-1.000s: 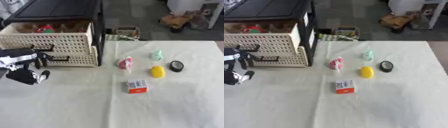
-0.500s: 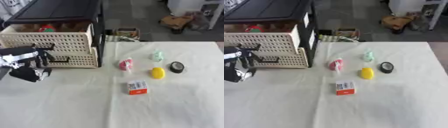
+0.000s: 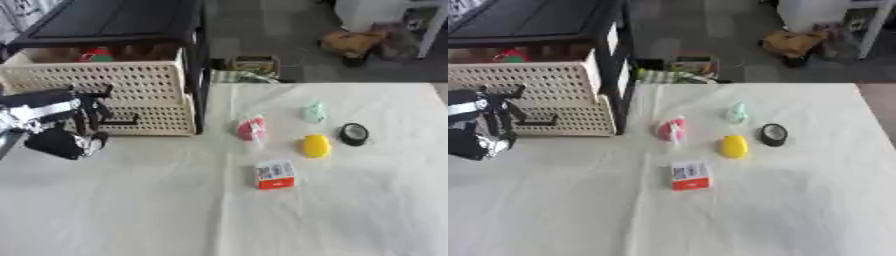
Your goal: Pick up objects from table and place into drawer.
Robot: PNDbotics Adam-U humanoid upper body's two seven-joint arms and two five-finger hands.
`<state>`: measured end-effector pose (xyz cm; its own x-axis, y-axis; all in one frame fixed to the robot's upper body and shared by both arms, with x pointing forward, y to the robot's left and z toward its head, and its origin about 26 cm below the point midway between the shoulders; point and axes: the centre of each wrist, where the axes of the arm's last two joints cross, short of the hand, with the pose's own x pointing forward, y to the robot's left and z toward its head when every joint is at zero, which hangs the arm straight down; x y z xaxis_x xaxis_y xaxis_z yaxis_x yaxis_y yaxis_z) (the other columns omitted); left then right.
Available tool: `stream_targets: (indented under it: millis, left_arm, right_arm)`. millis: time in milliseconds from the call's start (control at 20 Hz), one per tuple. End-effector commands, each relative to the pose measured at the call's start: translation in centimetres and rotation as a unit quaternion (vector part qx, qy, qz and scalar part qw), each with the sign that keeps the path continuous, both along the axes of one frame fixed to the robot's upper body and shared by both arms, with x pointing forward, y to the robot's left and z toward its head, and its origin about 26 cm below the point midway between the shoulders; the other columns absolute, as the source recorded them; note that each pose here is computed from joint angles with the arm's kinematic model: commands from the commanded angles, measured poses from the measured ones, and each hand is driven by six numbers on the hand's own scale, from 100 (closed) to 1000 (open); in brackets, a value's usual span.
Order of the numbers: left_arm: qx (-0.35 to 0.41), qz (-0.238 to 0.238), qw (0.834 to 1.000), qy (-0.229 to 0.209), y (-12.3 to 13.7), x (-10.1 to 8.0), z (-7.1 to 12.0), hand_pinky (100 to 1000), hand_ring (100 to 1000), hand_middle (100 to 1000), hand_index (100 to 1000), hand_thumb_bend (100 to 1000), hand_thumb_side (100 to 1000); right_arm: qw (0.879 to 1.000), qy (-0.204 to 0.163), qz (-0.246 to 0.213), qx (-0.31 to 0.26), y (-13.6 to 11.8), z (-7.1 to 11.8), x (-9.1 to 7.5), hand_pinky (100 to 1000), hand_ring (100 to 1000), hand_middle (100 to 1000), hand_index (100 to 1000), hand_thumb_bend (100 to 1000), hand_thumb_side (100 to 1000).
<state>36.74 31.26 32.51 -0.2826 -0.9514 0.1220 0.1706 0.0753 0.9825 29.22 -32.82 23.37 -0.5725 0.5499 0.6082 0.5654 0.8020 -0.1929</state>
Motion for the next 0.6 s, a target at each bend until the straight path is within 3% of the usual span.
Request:
stream_targets:
  millis: [50,300,600]
  left_arm:
    - [0.001,0.006,1.000,-0.019,0.25,-0.23,1.26,357,613,623,876,105,408]
    - [0.001,0.007,1.000,-0.026,0.17,-0.19,1.37,321,552,540,835,105,408]
    - [-0.004,0.010,0.999,-0.039,0.13,-0.24,1.72,322,554,549,846,105,408]
  right_arm:
    - [1.000,-0.013,-0.002,-0.006,-0.13,0.80,-0.32,722,665,547,744,438,760]
    - [1.000,-0.012,-0.002,-0.005,-0.14,0.76,-0.32,722,665,547,745,438,760]
    - [1.000,-0.012,0.001,-0.006,-0.08,0.80,-0.30,723,666,547,746,438,760]
